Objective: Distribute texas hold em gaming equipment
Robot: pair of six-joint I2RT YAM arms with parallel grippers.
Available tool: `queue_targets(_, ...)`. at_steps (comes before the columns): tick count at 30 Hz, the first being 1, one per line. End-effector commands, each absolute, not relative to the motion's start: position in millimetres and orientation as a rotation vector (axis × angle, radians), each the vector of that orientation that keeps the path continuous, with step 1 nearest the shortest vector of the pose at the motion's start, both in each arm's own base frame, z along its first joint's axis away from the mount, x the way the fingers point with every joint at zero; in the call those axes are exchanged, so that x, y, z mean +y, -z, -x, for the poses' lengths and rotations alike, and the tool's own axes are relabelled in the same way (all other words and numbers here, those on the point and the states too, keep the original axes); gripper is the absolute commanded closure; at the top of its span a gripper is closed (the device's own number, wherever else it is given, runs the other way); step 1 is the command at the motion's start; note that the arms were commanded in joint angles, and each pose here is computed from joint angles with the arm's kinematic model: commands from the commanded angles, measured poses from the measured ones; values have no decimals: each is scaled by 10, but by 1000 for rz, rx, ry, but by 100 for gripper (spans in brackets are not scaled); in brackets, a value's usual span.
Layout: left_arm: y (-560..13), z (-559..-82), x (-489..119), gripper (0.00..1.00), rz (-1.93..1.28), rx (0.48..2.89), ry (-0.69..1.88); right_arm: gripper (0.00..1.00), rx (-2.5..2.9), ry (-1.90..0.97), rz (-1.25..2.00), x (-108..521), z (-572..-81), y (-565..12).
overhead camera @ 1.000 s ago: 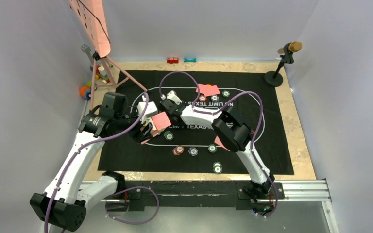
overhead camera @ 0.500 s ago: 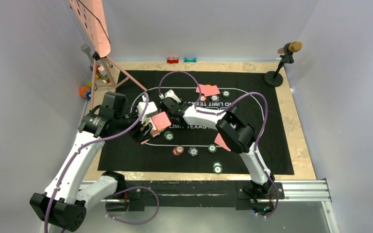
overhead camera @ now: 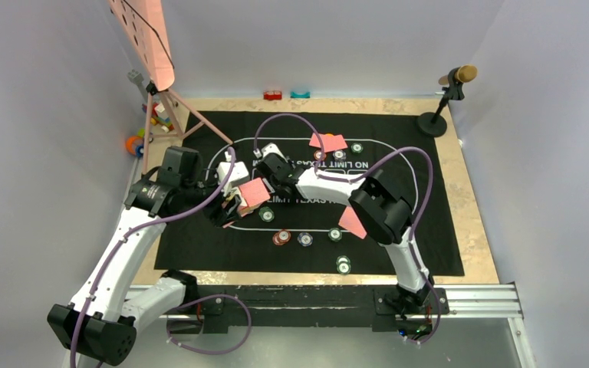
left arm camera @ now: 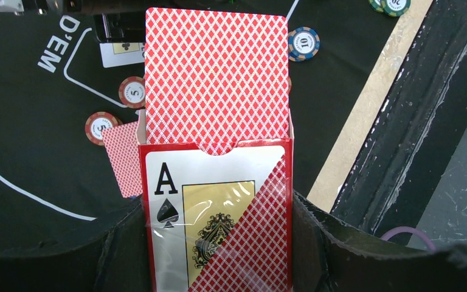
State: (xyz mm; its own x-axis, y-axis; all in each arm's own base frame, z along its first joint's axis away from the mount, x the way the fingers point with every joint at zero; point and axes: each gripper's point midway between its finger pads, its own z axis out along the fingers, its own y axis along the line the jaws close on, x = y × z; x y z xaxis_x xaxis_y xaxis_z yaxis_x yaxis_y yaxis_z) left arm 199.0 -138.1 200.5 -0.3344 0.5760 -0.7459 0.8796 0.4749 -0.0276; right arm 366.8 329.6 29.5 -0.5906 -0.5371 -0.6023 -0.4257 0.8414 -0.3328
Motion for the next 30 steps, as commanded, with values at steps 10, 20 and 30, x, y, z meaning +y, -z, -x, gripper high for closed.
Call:
queue_targets(10,-2067,-1996,-1423,100,-1192,2009,604,48,2392,180,631,2994,-3615,-134)
queue_targets(20,-2051,-2002,-1441,100,-1196,2006,617,49,2346,40,547,3003,-3623,-658)
queue_targets(30,-1966,-2057,-1444,100,-1204,2013,609,40,2197,-641,485,3375,-3342,-2132)
